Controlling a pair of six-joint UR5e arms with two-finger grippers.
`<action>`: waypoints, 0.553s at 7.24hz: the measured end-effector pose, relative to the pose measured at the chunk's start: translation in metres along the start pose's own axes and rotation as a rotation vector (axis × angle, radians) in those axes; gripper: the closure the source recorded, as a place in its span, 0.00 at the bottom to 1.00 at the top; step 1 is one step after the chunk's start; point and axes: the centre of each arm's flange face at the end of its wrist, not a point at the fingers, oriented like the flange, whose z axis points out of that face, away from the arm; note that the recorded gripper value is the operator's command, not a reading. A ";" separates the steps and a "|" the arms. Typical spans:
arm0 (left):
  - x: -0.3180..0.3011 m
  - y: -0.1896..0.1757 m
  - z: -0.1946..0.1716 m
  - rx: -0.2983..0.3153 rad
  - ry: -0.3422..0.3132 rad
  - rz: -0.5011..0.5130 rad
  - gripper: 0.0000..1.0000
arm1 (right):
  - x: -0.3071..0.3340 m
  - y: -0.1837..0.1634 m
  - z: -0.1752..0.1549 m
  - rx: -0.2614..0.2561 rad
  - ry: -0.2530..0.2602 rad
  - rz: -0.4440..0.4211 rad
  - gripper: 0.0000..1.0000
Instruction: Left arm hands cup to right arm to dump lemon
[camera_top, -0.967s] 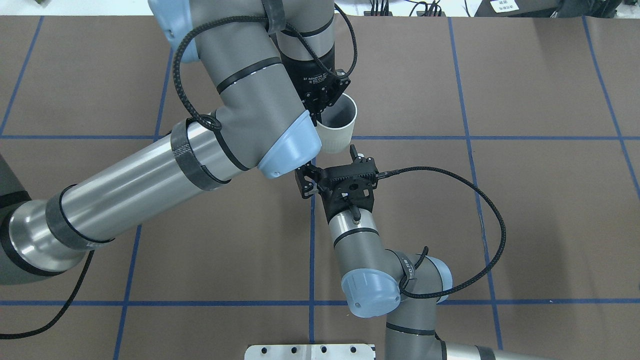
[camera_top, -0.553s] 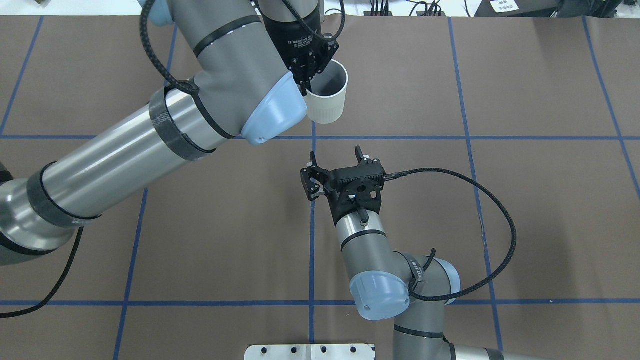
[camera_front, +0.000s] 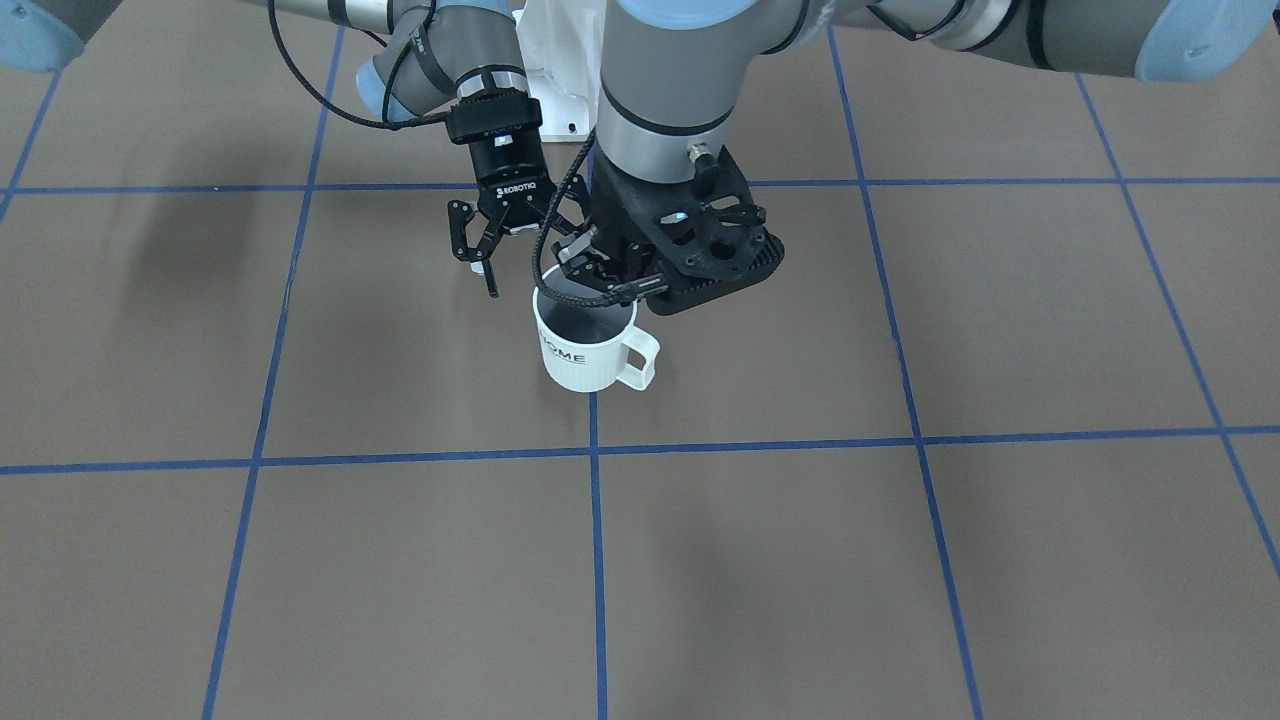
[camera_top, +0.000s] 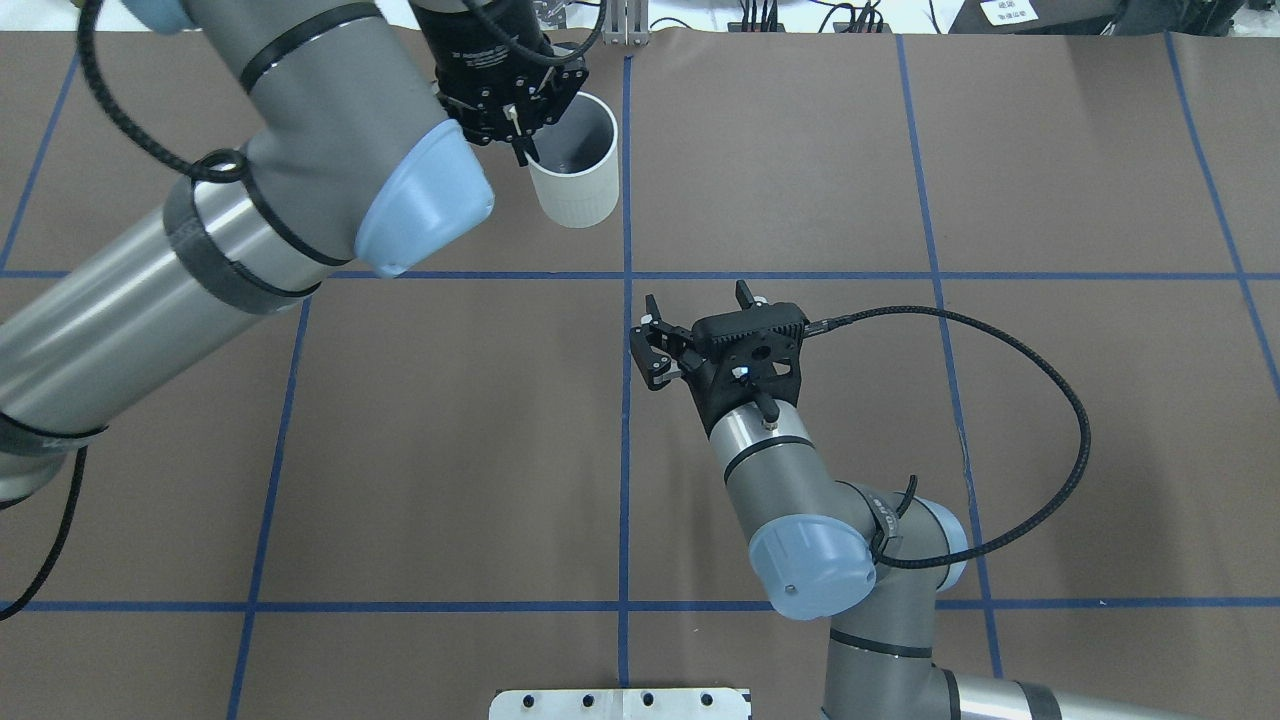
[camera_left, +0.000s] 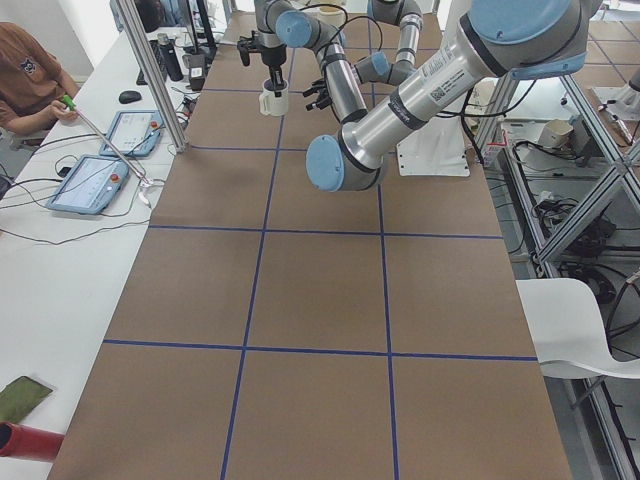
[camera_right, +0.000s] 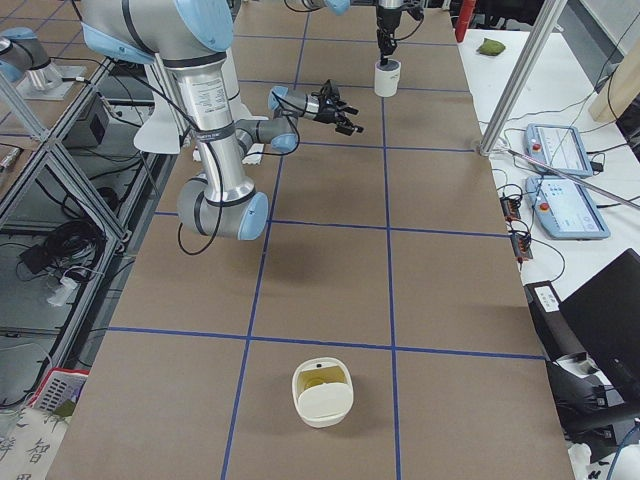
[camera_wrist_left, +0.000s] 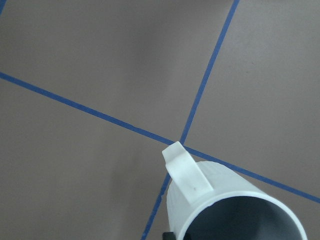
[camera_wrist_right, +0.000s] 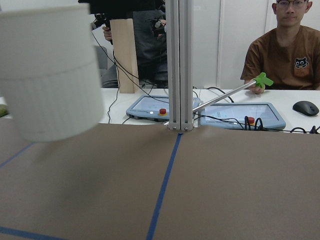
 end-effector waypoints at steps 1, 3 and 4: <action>-0.038 -0.002 0.007 0.006 -0.011 0.055 1.00 | 0.019 -0.006 0.012 -0.031 0.002 -0.012 0.00; -0.112 -0.011 0.021 0.006 -0.045 0.132 1.00 | 0.075 -0.025 0.035 -0.109 0.006 -0.075 0.00; -0.146 -0.021 0.025 0.001 -0.061 0.165 1.00 | 0.114 -0.037 0.042 -0.160 0.009 -0.103 0.00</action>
